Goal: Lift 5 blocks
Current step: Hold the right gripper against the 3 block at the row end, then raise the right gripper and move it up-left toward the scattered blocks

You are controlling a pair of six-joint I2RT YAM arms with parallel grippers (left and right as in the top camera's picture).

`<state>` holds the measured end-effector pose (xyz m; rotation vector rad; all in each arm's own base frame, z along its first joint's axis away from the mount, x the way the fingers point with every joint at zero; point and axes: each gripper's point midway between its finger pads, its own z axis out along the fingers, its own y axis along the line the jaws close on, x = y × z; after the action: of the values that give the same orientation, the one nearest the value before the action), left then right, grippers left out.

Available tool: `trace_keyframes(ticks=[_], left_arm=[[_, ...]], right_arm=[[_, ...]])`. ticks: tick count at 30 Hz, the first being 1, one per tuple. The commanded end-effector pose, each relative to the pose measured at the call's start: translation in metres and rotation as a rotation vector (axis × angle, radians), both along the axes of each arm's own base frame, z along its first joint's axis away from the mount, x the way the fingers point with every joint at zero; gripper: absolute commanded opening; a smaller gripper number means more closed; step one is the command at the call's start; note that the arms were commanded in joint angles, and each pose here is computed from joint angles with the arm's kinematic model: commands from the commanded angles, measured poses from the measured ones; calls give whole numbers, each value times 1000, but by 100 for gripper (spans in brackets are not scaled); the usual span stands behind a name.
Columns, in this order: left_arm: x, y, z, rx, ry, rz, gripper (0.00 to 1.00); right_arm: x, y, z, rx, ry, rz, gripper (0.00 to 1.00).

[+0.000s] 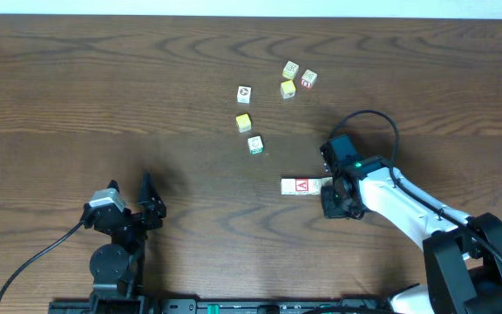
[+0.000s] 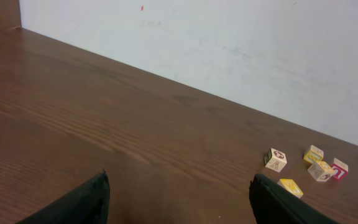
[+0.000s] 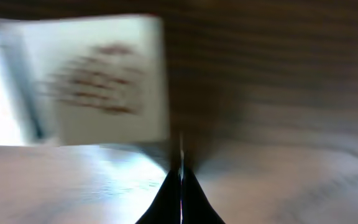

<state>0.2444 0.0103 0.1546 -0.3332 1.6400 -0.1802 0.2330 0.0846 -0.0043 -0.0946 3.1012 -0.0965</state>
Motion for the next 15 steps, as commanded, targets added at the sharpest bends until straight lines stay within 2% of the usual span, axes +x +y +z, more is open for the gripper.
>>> trace_keyframes(ticks=[1,6,15], left_arm=[[-1,3,-18,3,57,15,72],[-1,3,-18,3,57,15,72],[-1,3,-18,3,57,15,72]], right_arm=[[3,-25,1,-119,-42,-133,1],[18,-30,2,-97,-94,-184,1],[49,3,4,67,-186,-14,5]])
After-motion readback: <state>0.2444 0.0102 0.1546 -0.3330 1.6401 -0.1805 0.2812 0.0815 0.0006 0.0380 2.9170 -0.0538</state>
